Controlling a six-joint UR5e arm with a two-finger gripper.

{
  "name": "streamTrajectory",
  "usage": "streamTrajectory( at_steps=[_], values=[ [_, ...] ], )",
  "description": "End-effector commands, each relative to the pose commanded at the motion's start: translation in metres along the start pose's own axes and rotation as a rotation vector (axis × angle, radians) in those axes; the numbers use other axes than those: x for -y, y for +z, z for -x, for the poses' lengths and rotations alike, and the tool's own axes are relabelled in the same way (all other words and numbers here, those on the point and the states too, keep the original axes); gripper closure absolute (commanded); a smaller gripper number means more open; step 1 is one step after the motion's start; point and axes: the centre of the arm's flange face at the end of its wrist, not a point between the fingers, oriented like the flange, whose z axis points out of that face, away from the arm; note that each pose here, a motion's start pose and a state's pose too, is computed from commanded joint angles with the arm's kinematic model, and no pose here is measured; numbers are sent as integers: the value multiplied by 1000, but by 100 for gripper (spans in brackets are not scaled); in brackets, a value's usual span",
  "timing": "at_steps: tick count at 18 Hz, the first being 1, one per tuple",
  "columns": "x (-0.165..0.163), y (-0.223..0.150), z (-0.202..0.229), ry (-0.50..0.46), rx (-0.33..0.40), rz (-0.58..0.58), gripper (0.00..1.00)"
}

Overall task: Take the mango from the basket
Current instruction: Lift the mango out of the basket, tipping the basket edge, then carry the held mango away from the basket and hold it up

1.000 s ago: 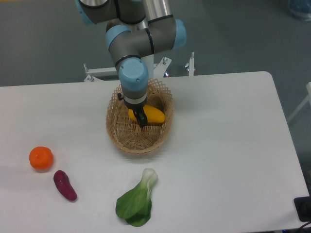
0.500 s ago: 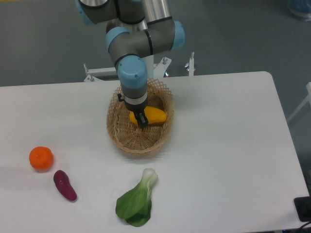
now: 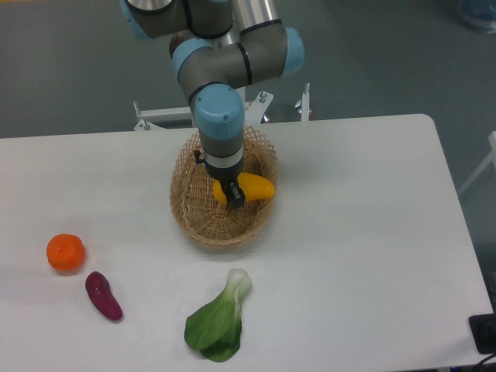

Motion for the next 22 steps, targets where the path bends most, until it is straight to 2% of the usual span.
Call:
streamTrajectory(
  at_steps=[5,11,17,22],
  values=[
    [-19,-44,60,-116,40,-71,41],
    [-33,-60,109,-160,89,-75,42],
    [-54,-57,154,-215,114,-67,41],
    [-62,-45,180,-221,128,-2,41]
  ],
)
